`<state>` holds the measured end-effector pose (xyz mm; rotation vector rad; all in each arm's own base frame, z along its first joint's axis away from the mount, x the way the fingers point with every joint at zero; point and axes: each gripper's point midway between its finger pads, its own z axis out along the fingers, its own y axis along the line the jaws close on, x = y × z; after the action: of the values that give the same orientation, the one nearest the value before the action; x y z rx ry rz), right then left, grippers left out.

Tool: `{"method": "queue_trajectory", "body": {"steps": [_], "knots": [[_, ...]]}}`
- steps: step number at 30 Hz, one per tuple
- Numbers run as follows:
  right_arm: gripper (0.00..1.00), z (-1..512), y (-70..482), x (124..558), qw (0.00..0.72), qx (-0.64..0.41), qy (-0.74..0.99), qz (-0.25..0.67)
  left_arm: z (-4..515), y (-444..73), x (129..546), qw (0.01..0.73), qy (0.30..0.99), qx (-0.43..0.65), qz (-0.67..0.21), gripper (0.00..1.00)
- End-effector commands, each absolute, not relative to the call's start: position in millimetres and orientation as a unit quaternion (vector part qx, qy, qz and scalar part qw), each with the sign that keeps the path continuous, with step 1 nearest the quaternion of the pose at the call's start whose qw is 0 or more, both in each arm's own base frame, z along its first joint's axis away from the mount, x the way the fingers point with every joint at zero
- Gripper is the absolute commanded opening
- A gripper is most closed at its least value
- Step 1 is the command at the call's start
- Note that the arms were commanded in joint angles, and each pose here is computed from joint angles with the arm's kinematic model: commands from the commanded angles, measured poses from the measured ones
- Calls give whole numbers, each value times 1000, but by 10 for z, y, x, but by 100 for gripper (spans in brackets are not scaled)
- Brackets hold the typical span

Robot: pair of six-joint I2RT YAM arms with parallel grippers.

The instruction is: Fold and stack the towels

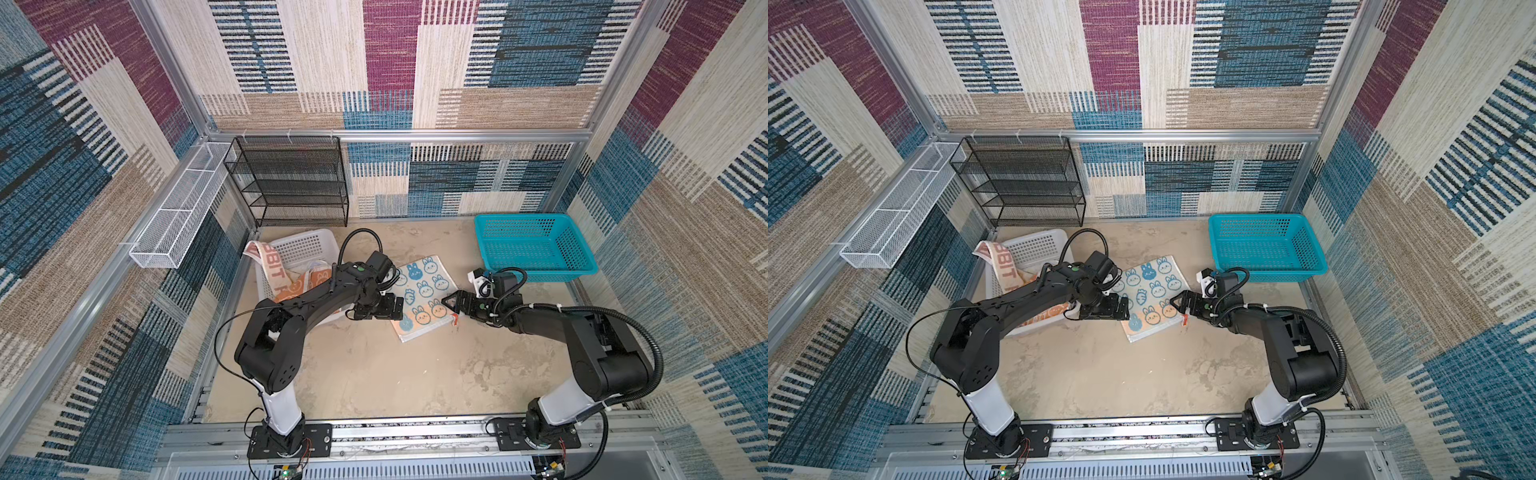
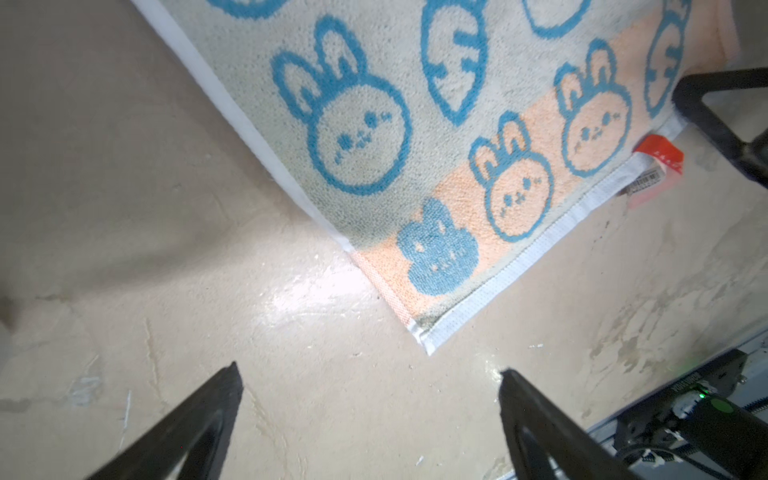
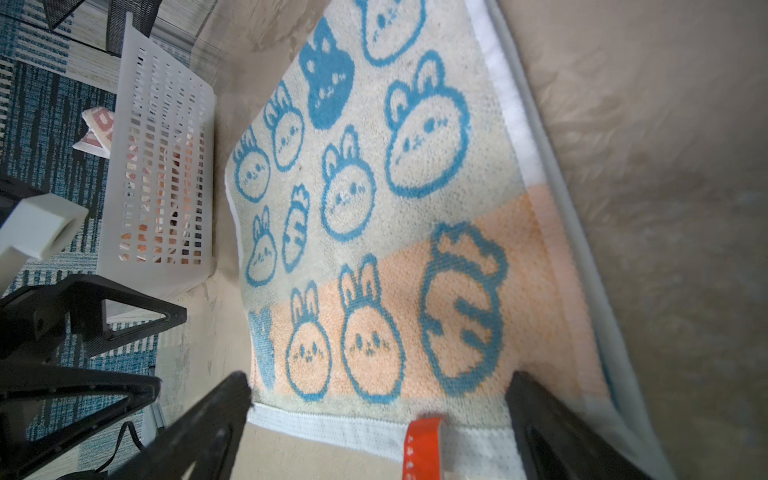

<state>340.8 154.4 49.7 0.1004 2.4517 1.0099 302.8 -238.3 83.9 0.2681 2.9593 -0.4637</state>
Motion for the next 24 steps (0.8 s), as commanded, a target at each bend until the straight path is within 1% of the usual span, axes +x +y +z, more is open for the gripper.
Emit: {"method": "queue_trajectory", "body": {"steps": [1, 7, 10, 14, 18, 21, 24], "knots": [[99, 143, 1368, 3149, 172, 89, 928, 318, 947, -2379, 3041, 78, 979, 93, -163, 99], [99, 254, 1392, 3163, 179, 95, 922, 330, 1120, -2727, 3162, 88, 967, 92, -220, 99], [99, 275, 1428, 3048, 173, 106, 915, 349, 1192, -2904, 3262, 97, 963, 97, -230, 99], [99, 317, 1467, 2852, 171, 117, 911, 357, 1114, -3056, 3375, 91, 962, 89, -242, 99], [99, 585, 1532, 2760, 188, 106, 904, 370, 933, -3124, 3409, 80, 964, 85, -239, 99], [99, 952, 1493, 2903, 227, 83, 904, 353, 794, -3150, 3408, 72, 965, 81, -239, 99], [99, 1298, 1426, 3200, 266, 70, 899, 341, 679, -3190, 3366, 64, 966, 85, -235, 99]]}}
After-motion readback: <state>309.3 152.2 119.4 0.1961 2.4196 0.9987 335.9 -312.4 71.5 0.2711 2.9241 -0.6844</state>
